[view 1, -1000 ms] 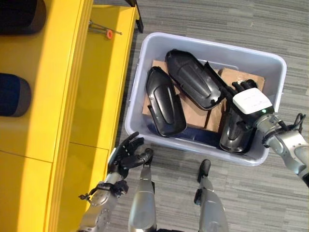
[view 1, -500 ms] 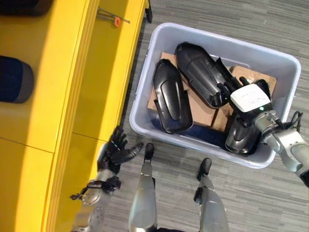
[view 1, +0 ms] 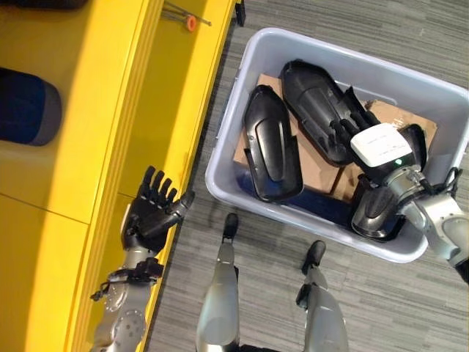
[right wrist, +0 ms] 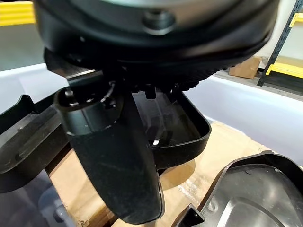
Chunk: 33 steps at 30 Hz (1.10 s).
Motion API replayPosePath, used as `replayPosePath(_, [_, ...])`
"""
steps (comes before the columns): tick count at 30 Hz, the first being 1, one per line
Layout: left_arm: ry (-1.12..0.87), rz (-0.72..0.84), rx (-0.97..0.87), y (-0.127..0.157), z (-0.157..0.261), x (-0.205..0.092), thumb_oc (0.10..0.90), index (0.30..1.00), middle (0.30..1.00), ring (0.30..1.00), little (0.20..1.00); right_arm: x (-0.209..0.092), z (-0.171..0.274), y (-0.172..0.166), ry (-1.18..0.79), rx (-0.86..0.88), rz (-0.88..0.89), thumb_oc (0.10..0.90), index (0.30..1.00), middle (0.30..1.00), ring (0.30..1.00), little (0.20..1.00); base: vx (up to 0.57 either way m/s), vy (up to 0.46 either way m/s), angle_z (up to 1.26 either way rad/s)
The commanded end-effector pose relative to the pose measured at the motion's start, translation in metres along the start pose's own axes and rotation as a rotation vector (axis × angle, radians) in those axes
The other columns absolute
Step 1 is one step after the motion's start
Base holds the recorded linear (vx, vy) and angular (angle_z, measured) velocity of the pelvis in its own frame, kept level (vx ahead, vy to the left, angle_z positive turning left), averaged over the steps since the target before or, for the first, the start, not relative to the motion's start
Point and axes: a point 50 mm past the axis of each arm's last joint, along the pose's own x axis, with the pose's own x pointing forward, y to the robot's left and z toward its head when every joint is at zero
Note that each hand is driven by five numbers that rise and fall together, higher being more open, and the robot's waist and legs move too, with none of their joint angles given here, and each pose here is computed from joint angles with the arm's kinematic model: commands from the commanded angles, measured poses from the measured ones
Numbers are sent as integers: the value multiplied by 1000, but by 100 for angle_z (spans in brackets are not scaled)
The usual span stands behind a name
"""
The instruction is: Move parts from the plastic box to the shelf.
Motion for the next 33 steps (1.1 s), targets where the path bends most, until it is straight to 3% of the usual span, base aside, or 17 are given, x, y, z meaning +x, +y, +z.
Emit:
replayPosePath(1, [-141,-12,36,2,26,-3,900,1000,1000,1000,1000,10,-16,-41,21,-62,-151,900,1000,1000,1000,1000,11,-4,5])
replayPosePath(33, [-86,34,59,6,13,-3,900,1000,1000,1000,1000,28,-68,-72,219,-186,-180,900,1000,1000,1000,1000,4,0,2])
